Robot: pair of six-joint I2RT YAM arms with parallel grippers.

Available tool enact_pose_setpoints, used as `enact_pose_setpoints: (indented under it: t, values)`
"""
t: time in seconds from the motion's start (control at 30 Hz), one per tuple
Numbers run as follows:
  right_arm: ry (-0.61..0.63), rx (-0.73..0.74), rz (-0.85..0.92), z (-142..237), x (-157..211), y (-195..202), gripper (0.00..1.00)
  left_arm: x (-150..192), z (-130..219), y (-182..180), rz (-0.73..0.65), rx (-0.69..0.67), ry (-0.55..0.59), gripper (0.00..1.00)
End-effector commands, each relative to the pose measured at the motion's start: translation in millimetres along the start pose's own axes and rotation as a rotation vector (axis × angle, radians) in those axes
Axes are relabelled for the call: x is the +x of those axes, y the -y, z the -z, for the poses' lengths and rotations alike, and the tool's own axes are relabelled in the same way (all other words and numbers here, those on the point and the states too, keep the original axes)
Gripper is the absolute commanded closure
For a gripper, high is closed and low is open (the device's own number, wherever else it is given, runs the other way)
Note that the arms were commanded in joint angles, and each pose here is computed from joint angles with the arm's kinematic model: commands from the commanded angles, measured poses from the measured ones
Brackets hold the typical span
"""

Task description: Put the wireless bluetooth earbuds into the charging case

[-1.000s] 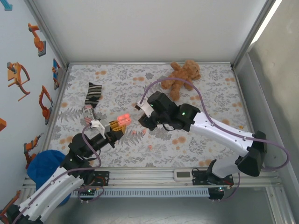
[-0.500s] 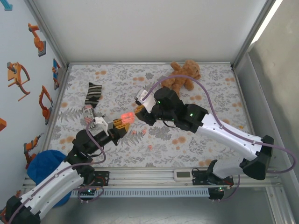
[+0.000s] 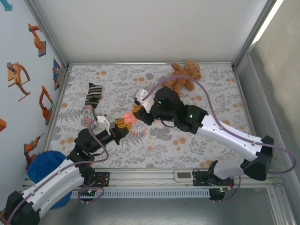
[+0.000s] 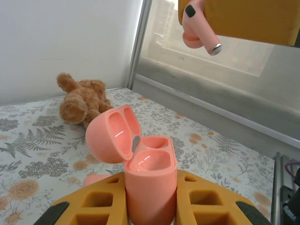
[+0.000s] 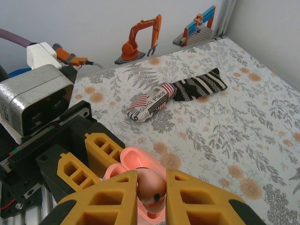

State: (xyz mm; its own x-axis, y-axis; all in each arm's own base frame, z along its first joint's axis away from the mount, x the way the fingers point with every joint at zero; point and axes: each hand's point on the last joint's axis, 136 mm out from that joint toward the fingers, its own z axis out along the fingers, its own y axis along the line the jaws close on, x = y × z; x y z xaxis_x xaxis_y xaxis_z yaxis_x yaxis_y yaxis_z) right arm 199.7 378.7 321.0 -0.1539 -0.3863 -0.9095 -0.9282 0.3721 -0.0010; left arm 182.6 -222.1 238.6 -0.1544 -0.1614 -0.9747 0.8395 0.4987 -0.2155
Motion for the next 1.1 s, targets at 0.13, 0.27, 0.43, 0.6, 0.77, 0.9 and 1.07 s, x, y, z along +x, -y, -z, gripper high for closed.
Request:
enact_pose_setpoints:
  t: [0.13,0.27,0.43,0.6,0.77,0.9,1.07]
  values:
    - [0.012,0.028,0.02,-10,1,0,0.82,-29,-2,14,-0.013,0.055,0.076,1.0]
    - [-0.007,0.028,0.023,-15,6,-1,0.82,-29,-3,15,-0.015,0.061,0.076,1.0]
    - [-0.034,0.036,0.023,-22,14,-1,0.82,-29,-4,15,-0.014,0.063,0.073,1.0]
    - [-0.054,0.029,0.024,-28,20,-3,0.82,-29,-3,15,-0.015,0.062,0.076,1.0]
    - [-0.066,0.02,0.023,-32,23,-6,0.82,-29,-4,16,-0.015,0.063,0.075,1.0]
    - [-0.074,0.015,0.023,-35,25,-8,0.82,-29,-3,16,-0.016,0.062,0.075,1.0]
    - [-0.075,0.002,0.023,-36,25,-12,0.82,-29,-3,16,-0.016,0.065,0.073,1.0]
